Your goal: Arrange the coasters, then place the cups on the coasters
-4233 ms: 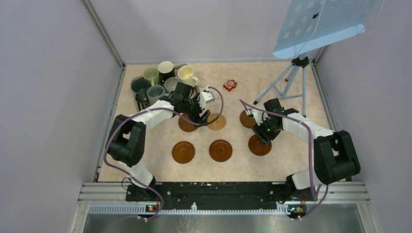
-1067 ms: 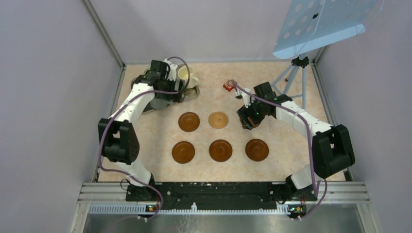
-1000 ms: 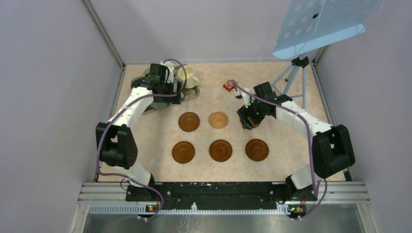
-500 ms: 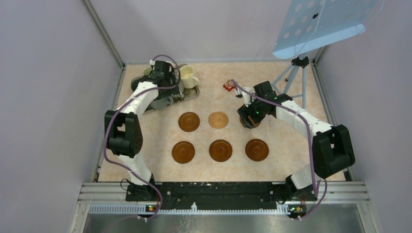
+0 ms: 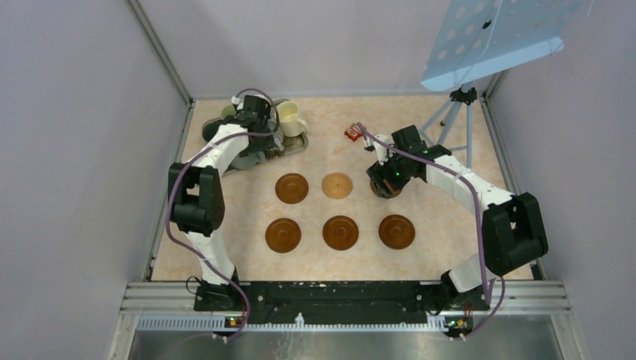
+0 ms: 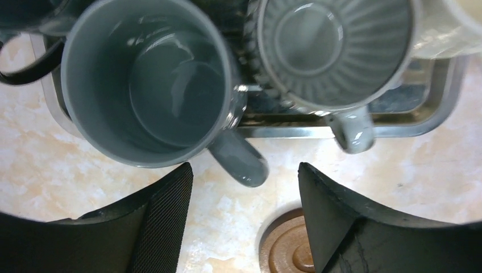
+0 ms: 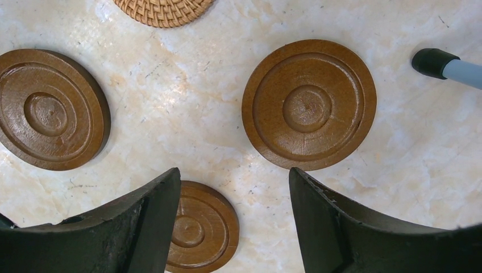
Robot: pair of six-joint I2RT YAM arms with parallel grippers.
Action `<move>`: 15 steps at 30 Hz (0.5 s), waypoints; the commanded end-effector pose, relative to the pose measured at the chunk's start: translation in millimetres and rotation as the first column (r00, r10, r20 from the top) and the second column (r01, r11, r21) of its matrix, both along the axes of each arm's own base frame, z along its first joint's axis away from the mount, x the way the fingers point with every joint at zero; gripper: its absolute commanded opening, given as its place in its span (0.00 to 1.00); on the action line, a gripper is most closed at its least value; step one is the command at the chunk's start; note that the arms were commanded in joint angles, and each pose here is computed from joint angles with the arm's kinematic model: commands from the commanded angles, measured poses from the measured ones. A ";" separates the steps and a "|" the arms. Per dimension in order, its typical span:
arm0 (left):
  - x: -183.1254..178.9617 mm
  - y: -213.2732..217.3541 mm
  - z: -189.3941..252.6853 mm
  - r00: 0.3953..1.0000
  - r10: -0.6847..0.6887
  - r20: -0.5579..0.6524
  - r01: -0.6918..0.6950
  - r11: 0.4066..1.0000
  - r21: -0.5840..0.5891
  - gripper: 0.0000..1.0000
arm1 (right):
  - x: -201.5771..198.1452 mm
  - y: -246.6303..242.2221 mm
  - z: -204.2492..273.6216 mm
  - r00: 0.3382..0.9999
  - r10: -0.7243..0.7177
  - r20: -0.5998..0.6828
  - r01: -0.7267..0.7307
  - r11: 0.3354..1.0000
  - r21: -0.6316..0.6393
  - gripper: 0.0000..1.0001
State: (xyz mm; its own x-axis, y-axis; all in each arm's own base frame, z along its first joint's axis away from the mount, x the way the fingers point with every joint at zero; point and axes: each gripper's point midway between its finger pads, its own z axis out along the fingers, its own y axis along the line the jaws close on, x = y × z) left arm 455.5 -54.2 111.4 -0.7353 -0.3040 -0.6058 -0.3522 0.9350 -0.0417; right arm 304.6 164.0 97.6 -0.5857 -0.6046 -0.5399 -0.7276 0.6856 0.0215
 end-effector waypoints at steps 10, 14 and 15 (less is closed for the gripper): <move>-41.8 32.4 -7.1 0.997 0.034 -0.072 -0.030 0.998 0.048 0.52 | 11.5 7.4 19.6 0.998 0.015 0.062 -0.016 1.000 0.021 0.69; -52.1 39.3 -4.3 0.996 0.028 -0.081 -0.022 0.997 0.076 0.52 | 10.6 7.0 18.9 0.998 0.017 0.061 -0.018 1.000 0.022 0.69; -53.9 41.5 -6.2 0.996 0.029 -0.085 -0.022 0.997 0.080 0.53 | 10.7 7.1 18.9 0.998 0.017 0.061 -0.018 1.000 0.022 0.69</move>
